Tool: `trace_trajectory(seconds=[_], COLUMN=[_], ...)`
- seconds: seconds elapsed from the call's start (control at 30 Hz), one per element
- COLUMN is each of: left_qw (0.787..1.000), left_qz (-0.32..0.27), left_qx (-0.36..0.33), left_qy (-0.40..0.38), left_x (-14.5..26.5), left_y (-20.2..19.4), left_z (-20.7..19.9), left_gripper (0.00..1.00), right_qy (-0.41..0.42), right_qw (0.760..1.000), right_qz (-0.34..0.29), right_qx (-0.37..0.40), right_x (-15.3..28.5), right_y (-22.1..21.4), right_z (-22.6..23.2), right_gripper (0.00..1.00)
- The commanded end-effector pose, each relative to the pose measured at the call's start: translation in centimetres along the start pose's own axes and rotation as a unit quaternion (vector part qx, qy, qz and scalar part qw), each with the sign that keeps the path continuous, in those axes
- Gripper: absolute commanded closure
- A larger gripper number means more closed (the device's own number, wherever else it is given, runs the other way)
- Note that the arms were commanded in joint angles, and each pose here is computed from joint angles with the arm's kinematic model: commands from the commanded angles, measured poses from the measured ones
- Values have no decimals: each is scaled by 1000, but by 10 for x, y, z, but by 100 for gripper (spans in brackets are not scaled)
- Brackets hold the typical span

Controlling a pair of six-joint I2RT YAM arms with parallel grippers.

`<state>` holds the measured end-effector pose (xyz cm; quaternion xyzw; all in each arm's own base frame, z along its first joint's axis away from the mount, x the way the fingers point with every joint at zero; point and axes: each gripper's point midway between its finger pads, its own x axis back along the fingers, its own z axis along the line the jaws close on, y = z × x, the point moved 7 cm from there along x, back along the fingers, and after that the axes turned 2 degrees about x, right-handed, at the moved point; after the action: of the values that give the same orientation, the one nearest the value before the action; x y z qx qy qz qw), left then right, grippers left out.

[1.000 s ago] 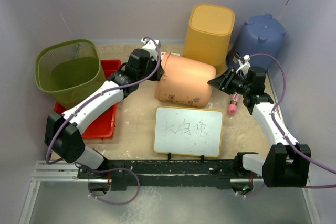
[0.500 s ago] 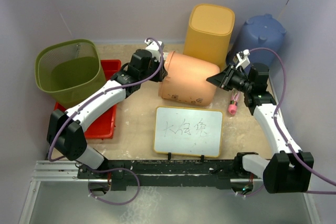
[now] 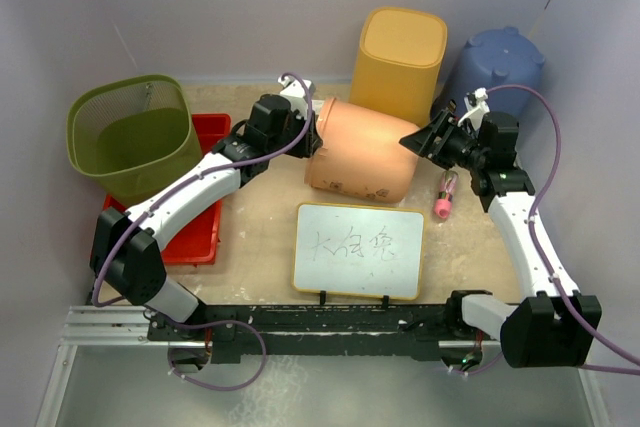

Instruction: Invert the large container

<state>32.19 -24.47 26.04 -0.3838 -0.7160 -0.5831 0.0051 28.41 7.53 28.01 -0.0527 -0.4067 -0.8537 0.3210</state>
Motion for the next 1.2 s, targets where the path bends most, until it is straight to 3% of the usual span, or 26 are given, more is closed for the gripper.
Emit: trace_trajectory(seconds=[0.0,0.23,0.53,0.97,1.17], left_qw=[1000,998,996,998,999], left_qz=[-24,-52,-84,-52,-46], left_qx=[-13,-27,-24,-20,-20], left_qy=[-3,-1,1,5,6], left_x=[17,21,15,-10,-12], left_y=[17,34,48,30,27], left_z=[-6,-11,-14,-8,-8], left_gripper=[67,54,54,65,79], right_qy=[-42,-48,-23,12,8], right_qw=[999,999,999,999,999], right_qz=[-12,-10,17,29,33], right_qx=[-10,-16,-36,-30,-32], right_x=[-3,-7,-16,-17,-18], right_y=[1,-1,-14,-20,-22], right_z=[-12,-17,-22,-19,-22], right_gripper=[31,27,27,27,27])
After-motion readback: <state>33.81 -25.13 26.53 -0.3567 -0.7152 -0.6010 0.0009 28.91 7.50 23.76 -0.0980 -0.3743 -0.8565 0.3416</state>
